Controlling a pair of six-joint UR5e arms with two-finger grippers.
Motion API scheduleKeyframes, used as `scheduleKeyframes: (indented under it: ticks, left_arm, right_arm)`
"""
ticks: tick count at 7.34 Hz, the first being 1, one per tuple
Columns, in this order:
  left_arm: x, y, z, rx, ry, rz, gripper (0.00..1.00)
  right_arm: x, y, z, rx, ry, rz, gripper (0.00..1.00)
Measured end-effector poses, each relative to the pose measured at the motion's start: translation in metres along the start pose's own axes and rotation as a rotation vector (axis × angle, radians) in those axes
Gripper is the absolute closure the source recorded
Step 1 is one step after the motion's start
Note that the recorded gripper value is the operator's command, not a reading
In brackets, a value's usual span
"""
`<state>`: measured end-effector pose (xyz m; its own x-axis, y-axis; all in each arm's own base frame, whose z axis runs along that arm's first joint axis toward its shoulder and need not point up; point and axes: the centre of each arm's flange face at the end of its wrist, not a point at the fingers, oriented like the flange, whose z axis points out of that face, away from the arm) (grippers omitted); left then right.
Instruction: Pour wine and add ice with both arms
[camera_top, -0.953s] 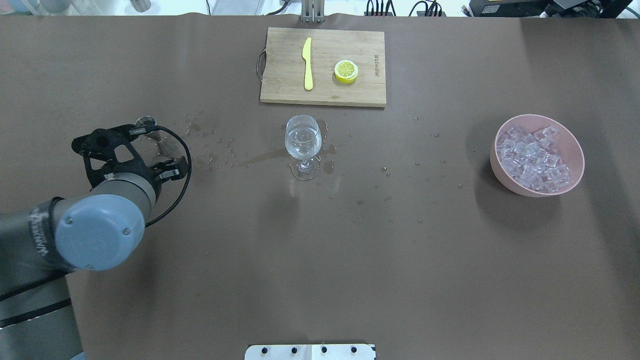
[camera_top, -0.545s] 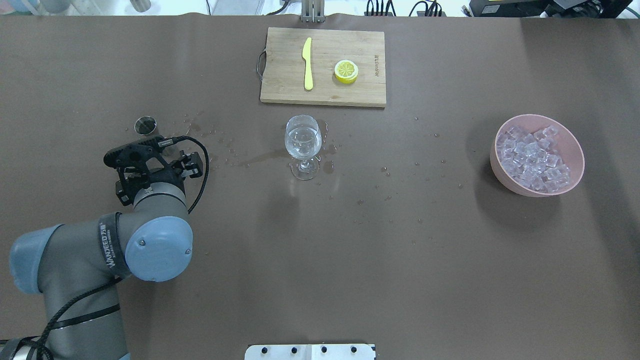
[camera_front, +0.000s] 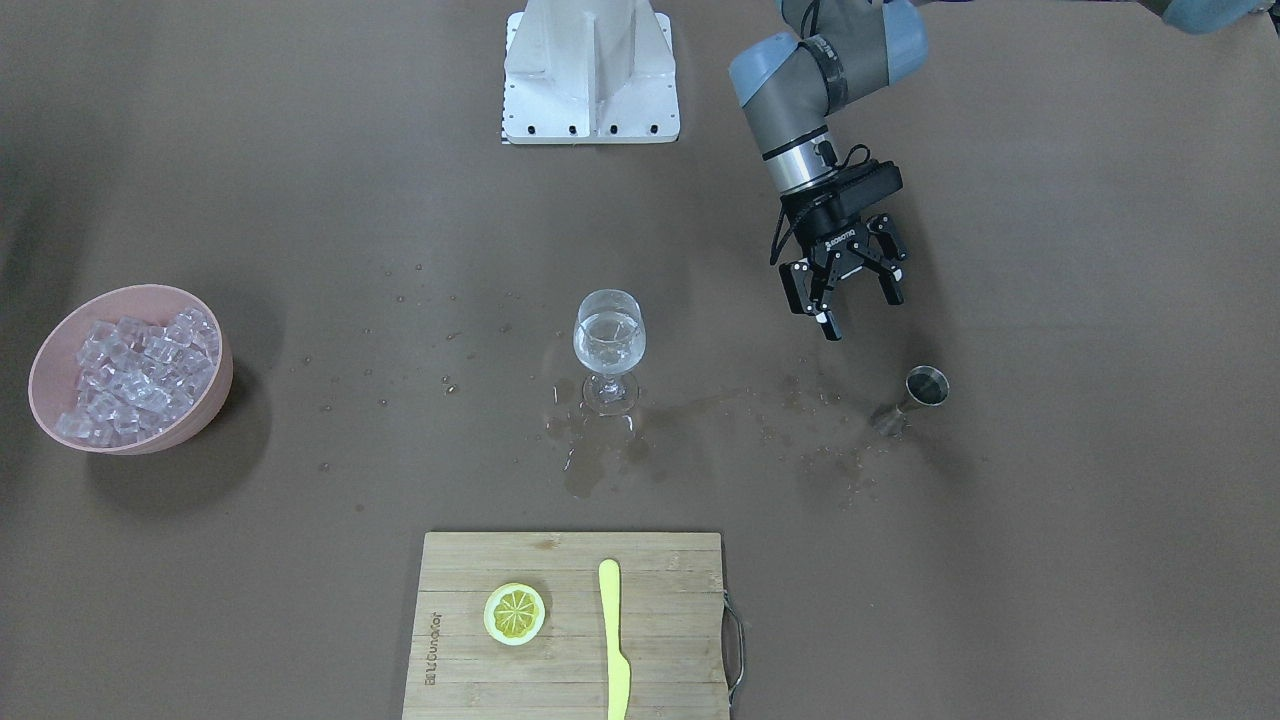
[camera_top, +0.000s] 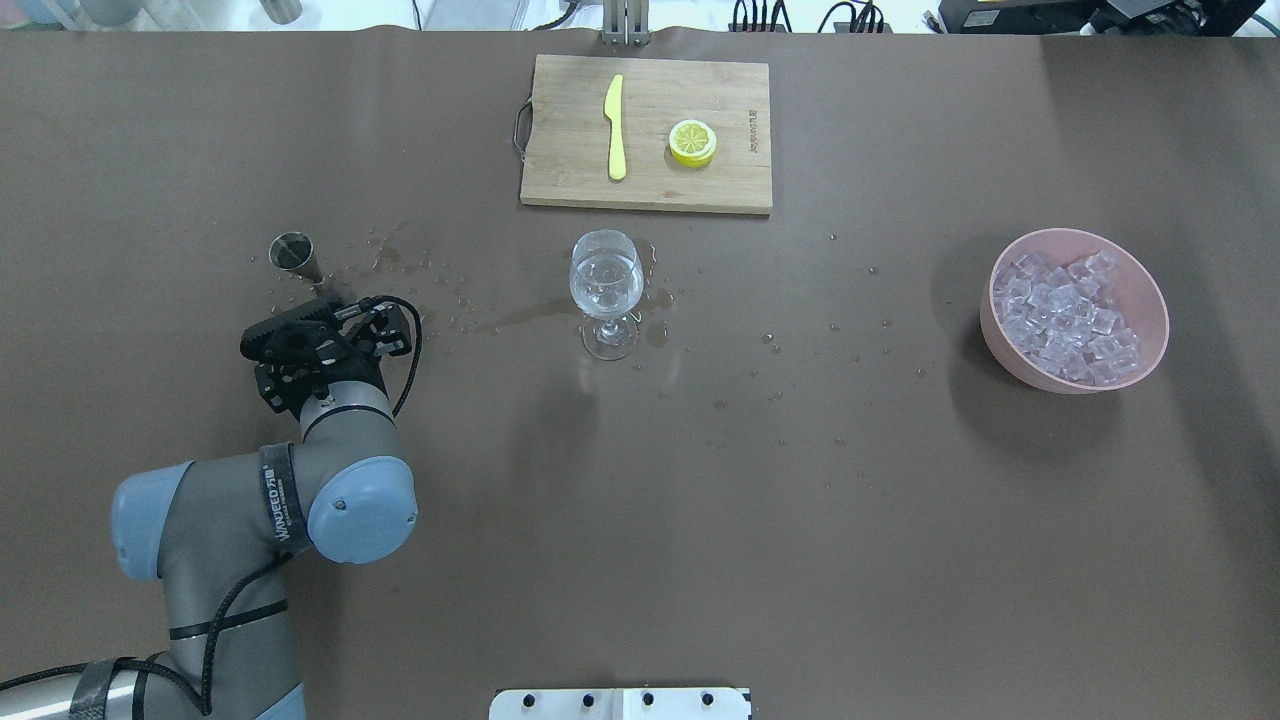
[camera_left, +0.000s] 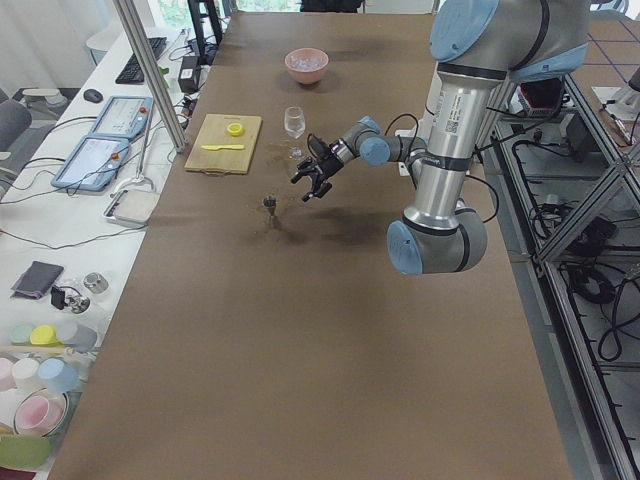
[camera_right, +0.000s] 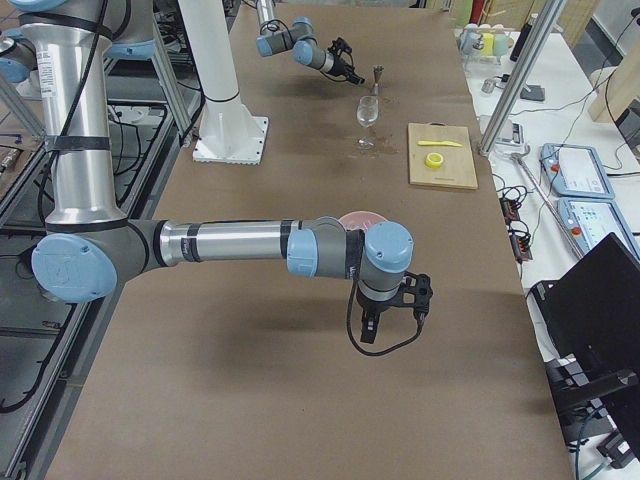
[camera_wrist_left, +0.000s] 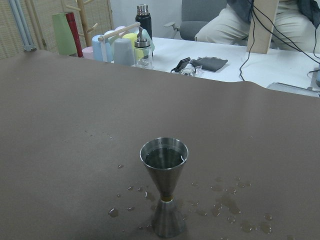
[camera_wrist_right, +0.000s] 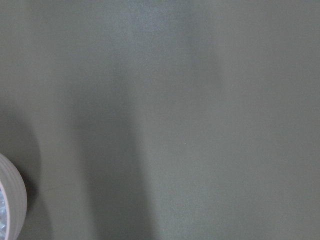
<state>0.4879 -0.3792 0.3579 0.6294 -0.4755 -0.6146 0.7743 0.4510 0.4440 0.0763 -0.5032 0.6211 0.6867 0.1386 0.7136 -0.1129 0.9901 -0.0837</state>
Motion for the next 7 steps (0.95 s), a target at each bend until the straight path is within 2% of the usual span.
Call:
scheduleKeyframes:
  ticks: [3,7]
  left_arm:
    - [-0.003,0.013,0.019,0.06,-0.007,0.022,0.02]
    - [-0.01,0.021,0.041,0.093,-0.038,0.048,0.02]
  right_arm:
    - [-0.001,0.0,0.001,-0.003,0.0,0.0,0.0]
    - [-0.003,0.0,0.004,-0.008,0.0,-0.001,0.0]
